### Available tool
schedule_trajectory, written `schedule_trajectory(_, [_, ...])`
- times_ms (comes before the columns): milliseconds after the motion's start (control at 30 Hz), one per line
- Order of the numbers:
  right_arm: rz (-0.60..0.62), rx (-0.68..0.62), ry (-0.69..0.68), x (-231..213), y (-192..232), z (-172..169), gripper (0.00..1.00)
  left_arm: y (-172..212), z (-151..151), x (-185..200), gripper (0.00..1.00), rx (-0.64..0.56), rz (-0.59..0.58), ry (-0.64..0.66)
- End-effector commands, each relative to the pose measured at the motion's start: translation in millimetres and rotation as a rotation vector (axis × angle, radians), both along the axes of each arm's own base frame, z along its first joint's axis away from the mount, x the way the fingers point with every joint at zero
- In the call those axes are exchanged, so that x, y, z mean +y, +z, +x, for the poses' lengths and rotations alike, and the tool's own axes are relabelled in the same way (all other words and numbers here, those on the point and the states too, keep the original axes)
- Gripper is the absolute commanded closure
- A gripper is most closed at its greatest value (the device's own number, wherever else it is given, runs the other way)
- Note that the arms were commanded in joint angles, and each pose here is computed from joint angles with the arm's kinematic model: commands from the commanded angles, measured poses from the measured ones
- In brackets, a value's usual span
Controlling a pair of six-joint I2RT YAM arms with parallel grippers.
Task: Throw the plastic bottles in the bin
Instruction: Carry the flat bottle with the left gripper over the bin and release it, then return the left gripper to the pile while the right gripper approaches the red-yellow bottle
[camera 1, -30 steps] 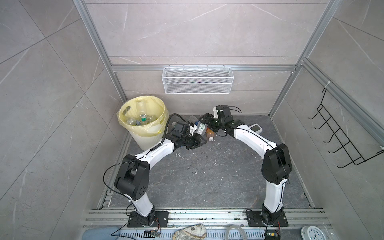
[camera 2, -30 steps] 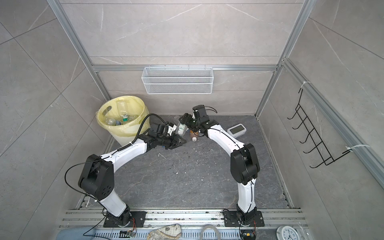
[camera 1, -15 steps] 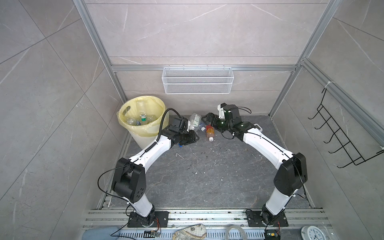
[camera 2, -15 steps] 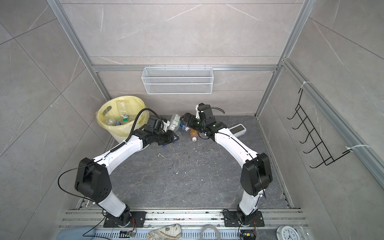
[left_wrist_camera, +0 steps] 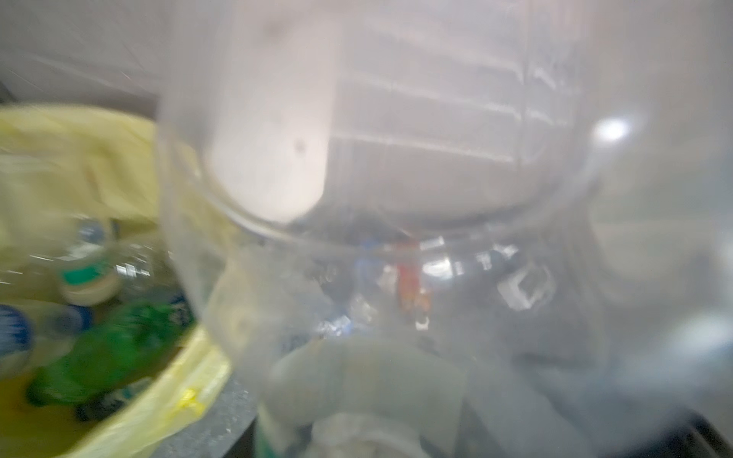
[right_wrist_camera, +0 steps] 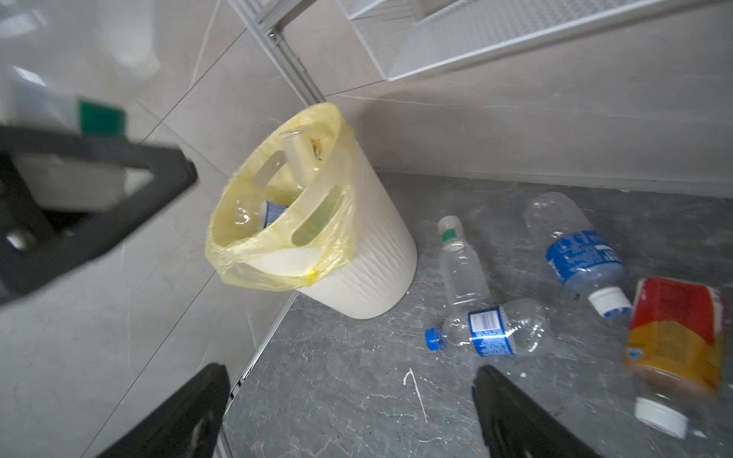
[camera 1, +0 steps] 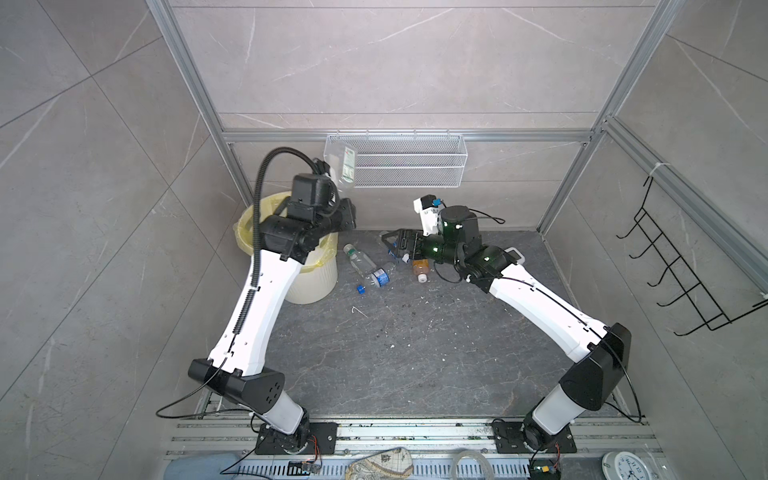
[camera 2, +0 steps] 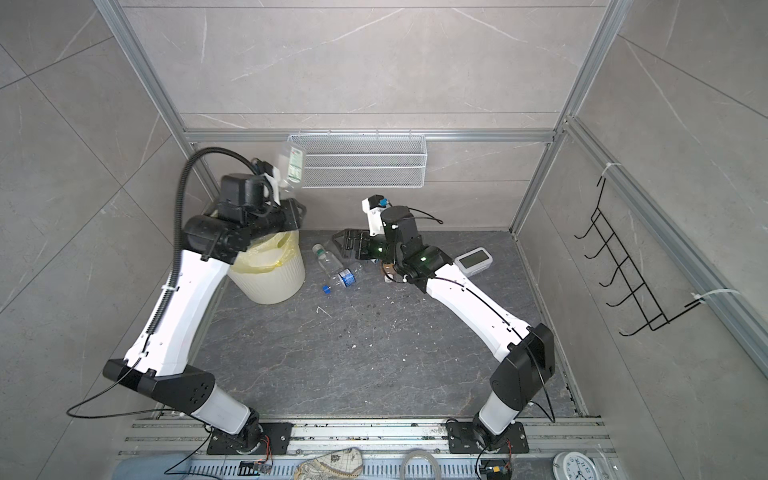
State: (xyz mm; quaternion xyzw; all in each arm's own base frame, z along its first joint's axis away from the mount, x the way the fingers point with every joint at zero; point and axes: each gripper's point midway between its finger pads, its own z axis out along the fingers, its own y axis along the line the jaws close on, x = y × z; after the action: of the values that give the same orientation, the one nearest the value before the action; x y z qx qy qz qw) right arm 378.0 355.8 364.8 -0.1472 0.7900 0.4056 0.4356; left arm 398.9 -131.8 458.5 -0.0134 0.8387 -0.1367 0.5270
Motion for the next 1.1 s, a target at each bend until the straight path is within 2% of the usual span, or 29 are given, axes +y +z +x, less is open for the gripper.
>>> schedule_trajectory(0, [-0.014,-0.059,0.009,-1,15,2,0.01,32,-20,57,0.85,-0.071,0.101,0.157])
schedule_trajectory(67, [-0.024,-0.033,0.021,4,6,3,0.01,24,-10,80,0.85,-0.042,0.071,0.201])
schedule_trajectory(133, [-0.034,-0.010,0.032,6,-2,3,0.01,-4,7,103,0.84,0.059,0.002,0.229])
schedule_trajectory(200, [-0.040,0.003,0.042,7,-6,1,0.01,-27,18,113,0.78,0.142,-0.018,0.232])
schedule_trajectory(267, [-0.043,0.012,0.051,7,-7,-2,0.01,-40,25,111,0.60,0.187,-0.021,0.222])
schedule_trajectory(300, [-0.045,0.012,0.054,6,-7,-3,0.01,-43,26,110,0.47,0.195,-0.028,0.216])
schedule_trajectory(500, [-0.059,0.010,0.047,-1,-9,-9,0.01,-38,21,103,0.01,0.192,-0.069,0.193])
schedule_trajectory(733, [-0.045,0.023,0.032,-4,-14,-10,0.01,-37,10,85,0.00,0.180,-0.090,0.141])
schedule_trajectory(1067, [-0.076,0.082,-0.079,-31,-38,10,0.01,-61,-10,4,0.00,0.175,-0.044,-0.043])
